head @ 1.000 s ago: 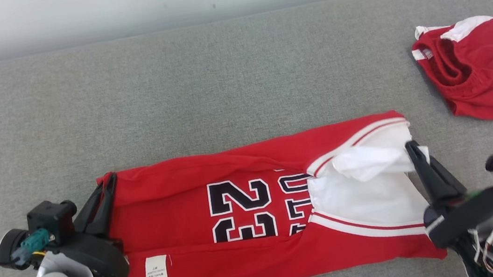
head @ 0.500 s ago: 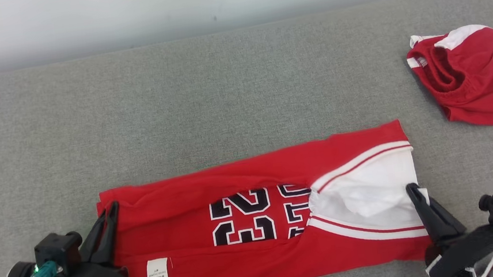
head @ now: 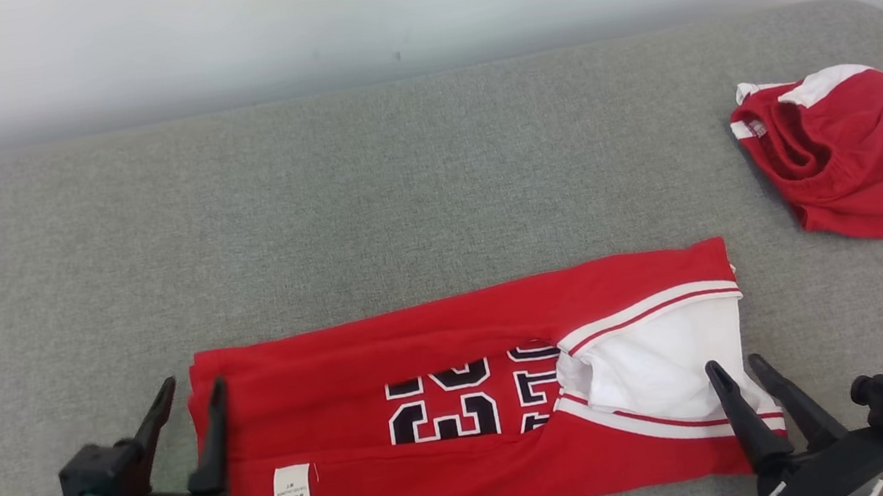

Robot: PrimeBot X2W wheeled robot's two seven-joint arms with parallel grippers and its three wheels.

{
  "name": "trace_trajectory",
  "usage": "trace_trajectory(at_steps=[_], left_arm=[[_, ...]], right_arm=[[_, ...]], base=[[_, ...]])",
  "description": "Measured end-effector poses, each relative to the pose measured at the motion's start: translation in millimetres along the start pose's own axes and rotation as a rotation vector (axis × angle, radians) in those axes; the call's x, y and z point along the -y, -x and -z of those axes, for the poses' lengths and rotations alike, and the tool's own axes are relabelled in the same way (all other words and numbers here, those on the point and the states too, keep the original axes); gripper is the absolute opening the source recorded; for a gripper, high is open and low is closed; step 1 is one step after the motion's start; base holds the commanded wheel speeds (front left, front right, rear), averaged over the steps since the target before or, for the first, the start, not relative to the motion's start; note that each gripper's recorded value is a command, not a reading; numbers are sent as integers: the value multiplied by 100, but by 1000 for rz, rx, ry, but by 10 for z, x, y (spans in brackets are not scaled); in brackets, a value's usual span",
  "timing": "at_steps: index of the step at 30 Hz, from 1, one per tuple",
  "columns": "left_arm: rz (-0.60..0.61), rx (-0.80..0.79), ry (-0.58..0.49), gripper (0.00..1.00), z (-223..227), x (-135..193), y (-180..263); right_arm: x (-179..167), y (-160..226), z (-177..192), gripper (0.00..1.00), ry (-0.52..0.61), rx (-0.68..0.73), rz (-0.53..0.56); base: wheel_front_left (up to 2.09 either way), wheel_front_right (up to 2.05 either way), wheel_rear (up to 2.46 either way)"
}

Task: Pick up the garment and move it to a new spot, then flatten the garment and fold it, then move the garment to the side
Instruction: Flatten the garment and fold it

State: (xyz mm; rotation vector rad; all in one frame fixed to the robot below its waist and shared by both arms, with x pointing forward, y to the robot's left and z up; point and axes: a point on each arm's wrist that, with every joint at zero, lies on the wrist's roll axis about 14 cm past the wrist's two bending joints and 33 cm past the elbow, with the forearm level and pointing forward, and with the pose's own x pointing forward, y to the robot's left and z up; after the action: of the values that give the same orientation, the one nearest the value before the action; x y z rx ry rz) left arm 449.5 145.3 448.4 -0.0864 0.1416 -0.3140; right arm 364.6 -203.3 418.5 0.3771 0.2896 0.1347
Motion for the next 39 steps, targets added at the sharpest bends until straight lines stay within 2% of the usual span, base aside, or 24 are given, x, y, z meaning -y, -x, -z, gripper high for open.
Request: trace_trajectory(at_steps=[6, 13, 23, 32, 35, 39], left_arm=[[-36, 98, 0, 100, -241, 18, 160], [-91, 199, -7, 100, -457, 97, 429], [-207, 200, -17, 100, -371, 25, 857], [-274, 182, 0, 100, -277, -87, 1049], [-281, 164, 4, 100, -212, -87, 1081], [-287, 162, 5, 100, -205, -93, 1093]], right_arm=[[17, 47, -180, 100, 6, 66, 7], [109, -38, -278, 100, 85, 48, 32], [243, -237, -75, 100, 192, -103, 100], [129, -288, 259, 100, 171, -218, 102], [175, -314, 263, 100, 205, -233, 114], [185, -348, 222, 100, 193, -197, 126]], base=[[0, 0, 0], [0, 0, 0], [0, 0, 0], [0, 0, 0], [0, 0, 0], [0, 0, 0]])
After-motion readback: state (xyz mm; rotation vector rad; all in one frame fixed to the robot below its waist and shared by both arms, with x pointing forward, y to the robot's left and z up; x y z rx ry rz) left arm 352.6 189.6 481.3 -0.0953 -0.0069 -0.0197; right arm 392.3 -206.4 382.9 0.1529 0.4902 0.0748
